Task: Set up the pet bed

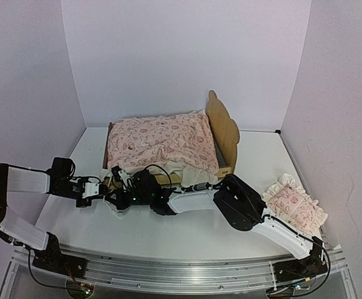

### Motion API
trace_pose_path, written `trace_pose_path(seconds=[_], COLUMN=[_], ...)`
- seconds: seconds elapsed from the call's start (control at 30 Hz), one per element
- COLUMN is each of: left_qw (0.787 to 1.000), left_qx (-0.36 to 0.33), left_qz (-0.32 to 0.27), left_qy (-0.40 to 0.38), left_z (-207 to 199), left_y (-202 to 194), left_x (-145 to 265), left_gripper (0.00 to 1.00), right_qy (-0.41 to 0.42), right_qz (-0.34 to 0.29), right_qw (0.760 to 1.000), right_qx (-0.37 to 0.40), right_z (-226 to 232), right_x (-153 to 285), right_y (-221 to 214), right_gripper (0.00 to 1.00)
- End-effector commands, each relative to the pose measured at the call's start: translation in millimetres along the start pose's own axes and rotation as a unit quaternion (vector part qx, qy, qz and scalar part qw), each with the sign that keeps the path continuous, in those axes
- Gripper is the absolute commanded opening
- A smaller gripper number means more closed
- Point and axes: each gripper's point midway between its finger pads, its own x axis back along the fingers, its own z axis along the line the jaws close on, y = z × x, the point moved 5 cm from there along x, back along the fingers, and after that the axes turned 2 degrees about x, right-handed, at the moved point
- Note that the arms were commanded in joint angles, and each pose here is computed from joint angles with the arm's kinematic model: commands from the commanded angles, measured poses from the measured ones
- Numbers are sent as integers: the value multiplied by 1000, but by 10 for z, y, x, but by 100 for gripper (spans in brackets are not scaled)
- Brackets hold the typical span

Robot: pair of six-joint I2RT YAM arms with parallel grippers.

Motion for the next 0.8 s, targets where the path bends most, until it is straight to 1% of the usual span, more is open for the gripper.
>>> trace_pose_path(seconds=[0.0, 0.07, 0.13, 0.37, 0.4, 0.43, 0.57, 0.6, 0.7, 0.77], left_qw=[999, 998, 998, 995, 994, 994, 989, 988, 987, 986], left_qx=[31, 49, 64, 100, 104, 110, 145, 150, 160, 165], left_qz=[-39, -29, -21, -5, -1, 3, 8, 6, 0, -1], left_qy=[-9, 0, 6, 17, 21, 25, 34, 33, 33, 33], left_z=[48, 81, 103, 140, 159, 181, 257, 263, 252, 254], left_y=[176, 161, 156, 140, 137, 133, 150, 162, 182, 190], left_x=[30, 42, 56, 87, 93, 100, 131, 138, 153, 158], left_gripper=[0, 0, 0, 0, 0, 0, 0, 0, 0, 0], right_qy=[0, -3, -9, -14, -15, -18, -51, -57, -83, -108], right_qz=[-37, -31, -25, -10, -6, 0, 45, 58, 103, 133], right_qw=[999, 999, 998, 997, 996, 995, 987, 984, 970, 954], right_qx=[33, 43, 54, 75, 87, 98, 147, 158, 205, 247], right_z=[49, 80, 95, 170, 200, 224, 249, 254, 212, 175], right_x=[87, 144, 206, 328, 340, 361, 404, 402, 377, 355], right_y=[273, 270, 257, 217, 186, 144, -160, -247, -510, -669], right_gripper=[0, 5, 8, 23, 25, 29, 48, 51, 54, 55])
